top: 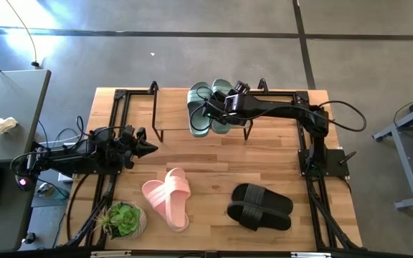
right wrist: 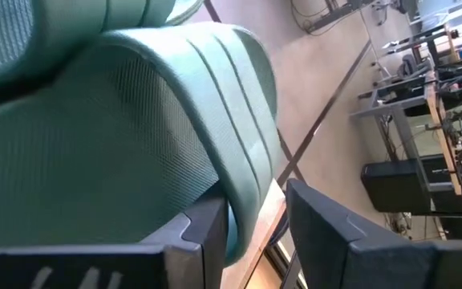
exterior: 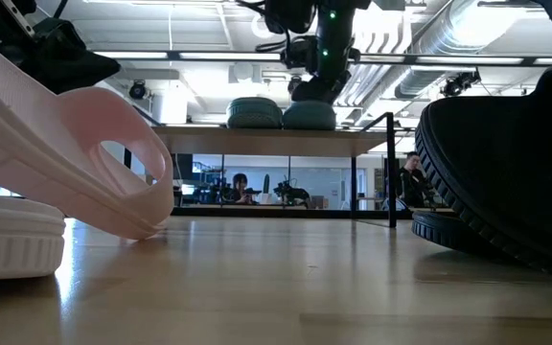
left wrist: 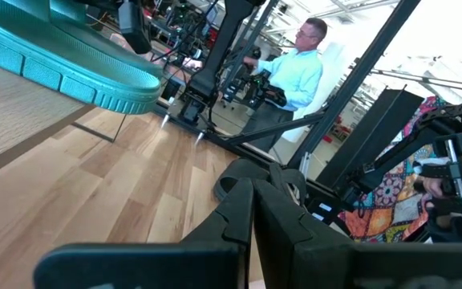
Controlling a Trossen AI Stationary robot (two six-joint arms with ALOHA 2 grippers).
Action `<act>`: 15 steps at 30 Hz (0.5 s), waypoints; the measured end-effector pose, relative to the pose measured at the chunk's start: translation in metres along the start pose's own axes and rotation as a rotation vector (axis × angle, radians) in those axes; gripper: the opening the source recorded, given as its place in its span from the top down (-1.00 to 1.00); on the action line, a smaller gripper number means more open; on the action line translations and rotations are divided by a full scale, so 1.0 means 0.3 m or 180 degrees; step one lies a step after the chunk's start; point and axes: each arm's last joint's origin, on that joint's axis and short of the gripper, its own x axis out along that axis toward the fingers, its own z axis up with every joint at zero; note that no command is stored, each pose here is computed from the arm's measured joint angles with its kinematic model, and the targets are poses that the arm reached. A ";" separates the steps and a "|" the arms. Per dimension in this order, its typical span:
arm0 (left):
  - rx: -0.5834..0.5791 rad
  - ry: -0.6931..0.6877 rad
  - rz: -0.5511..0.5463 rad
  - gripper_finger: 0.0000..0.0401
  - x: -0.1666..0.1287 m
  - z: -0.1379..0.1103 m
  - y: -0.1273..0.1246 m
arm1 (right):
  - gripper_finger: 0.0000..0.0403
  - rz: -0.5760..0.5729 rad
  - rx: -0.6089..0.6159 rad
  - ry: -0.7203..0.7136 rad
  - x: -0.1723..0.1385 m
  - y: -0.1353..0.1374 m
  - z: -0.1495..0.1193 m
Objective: Pick and place slides into the shelf
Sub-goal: Put the green slipper on the shelf
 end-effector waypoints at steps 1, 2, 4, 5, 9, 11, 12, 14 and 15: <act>0.0000 0.0000 0.0000 0.99 0.000 0.000 0.000 | 0.42 -0.0002 -0.0017 0.0013 0.000 0.000 -0.002; 0.0000 0.0000 0.0000 0.99 0.000 0.000 0.000 | 0.42 -0.0002 -0.0021 0.0016 0.000 0.000 -0.002; 0.0000 0.0000 0.0001 0.99 0.000 0.000 0.000 | 0.42 0.0005 -0.0032 0.0023 0.000 0.000 -0.003; 0.0000 0.0000 0.0000 0.99 0.000 0.000 0.000 | 0.42 0.0006 -0.0045 0.0021 -0.002 0.001 -0.004; 0.0000 0.0000 0.0000 0.99 0.000 0.000 0.000 | 0.42 0.0020 -0.0144 -0.0012 -0.017 0.013 -0.005; 0.0000 0.0001 0.0000 0.99 0.000 0.000 0.000 | 0.42 0.0036 -0.0160 -0.0039 -0.029 0.019 -0.006; 0.0000 0.0001 0.0001 0.99 0.000 0.000 0.000 | 0.42 0.0046 -0.0166 -0.0058 -0.038 0.021 -0.007; 0.0000 0.0001 0.0001 0.99 0.000 0.000 0.000 | 0.42 0.0068 -0.0167 -0.0111 -0.062 0.021 -0.009; -0.0001 0.0001 0.0000 0.99 0.000 0.000 0.000 | 0.42 0.0083 -0.0155 -0.0152 -0.080 0.019 -0.011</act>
